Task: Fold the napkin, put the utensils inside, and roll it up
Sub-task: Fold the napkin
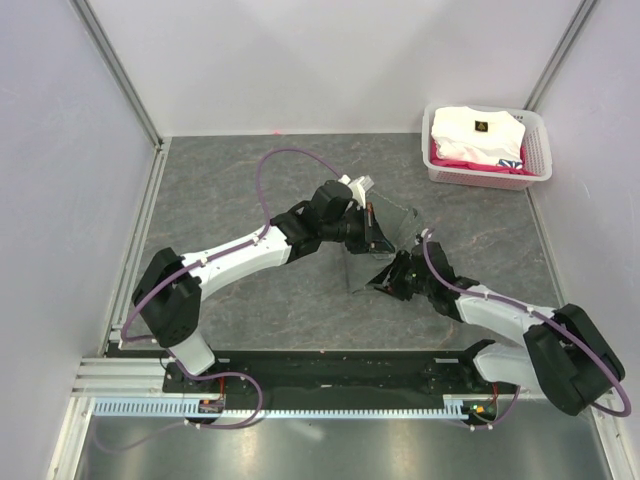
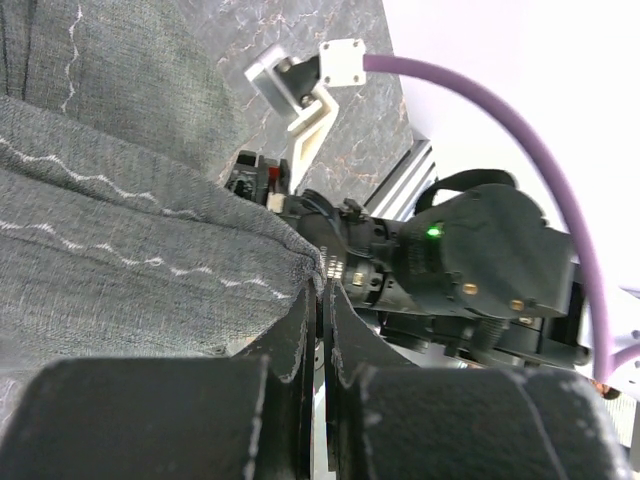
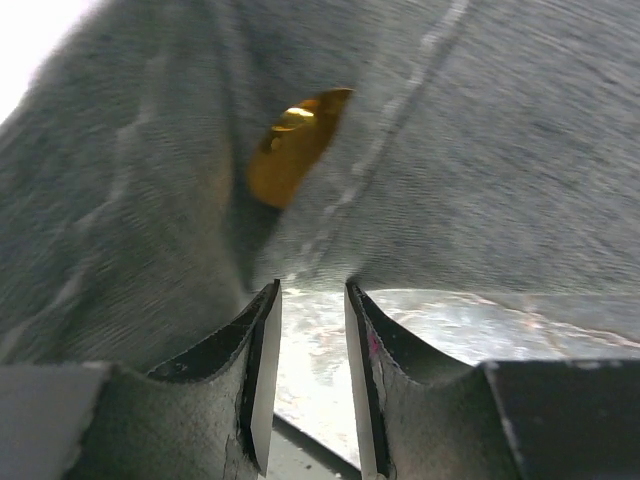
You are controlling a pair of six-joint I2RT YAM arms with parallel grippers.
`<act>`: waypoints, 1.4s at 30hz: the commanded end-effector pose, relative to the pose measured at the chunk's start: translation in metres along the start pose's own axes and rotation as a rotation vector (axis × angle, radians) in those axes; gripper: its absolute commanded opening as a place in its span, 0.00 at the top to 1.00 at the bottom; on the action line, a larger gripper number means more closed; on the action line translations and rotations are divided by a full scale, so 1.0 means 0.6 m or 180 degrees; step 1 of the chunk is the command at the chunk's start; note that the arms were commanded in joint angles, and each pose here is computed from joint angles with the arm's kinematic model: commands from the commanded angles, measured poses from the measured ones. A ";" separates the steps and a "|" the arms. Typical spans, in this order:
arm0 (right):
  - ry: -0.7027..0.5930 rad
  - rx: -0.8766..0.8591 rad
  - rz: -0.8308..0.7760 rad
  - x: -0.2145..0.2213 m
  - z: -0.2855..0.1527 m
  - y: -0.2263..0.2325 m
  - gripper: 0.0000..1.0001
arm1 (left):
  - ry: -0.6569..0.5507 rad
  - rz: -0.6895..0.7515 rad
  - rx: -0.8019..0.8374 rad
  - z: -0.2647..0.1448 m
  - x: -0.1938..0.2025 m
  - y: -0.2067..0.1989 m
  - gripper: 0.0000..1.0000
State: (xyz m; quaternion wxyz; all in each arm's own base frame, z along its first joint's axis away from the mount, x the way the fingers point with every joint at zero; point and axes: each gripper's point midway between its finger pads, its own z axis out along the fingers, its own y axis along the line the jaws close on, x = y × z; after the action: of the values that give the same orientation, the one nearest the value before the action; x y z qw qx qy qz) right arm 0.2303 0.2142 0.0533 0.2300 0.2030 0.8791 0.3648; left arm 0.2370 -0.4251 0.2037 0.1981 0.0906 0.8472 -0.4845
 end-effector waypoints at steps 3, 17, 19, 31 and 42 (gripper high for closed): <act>-0.0106 0.0102 -0.0047 -0.004 0.012 -0.022 0.60 | -0.0205 0.0186 0.0433 -0.017 -0.041 -0.082 0.98; -0.0187 0.0055 -0.0251 -0.024 -0.005 0.007 0.50 | -0.0077 0.0101 0.0531 0.017 -0.028 -0.080 0.98; -0.0288 0.0125 -0.0269 -0.035 -0.021 0.007 0.44 | -0.0049 0.0094 0.0534 0.026 -0.026 -0.077 0.98; -0.1133 0.1253 -0.0026 -0.101 -0.181 -0.099 0.22 | 0.0089 0.0118 0.0551 0.074 -0.012 -0.076 0.98; -0.1327 0.1615 0.0015 -0.115 -0.226 -0.118 0.18 | -0.0016 0.0086 0.0324 0.127 -0.020 -0.042 0.98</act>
State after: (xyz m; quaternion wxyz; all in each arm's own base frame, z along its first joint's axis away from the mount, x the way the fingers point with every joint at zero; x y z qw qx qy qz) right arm 0.2006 0.0719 0.0911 0.3343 0.3088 0.8832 0.1132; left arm 0.2440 -0.4884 0.1766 0.1647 0.1163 0.8338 -0.5140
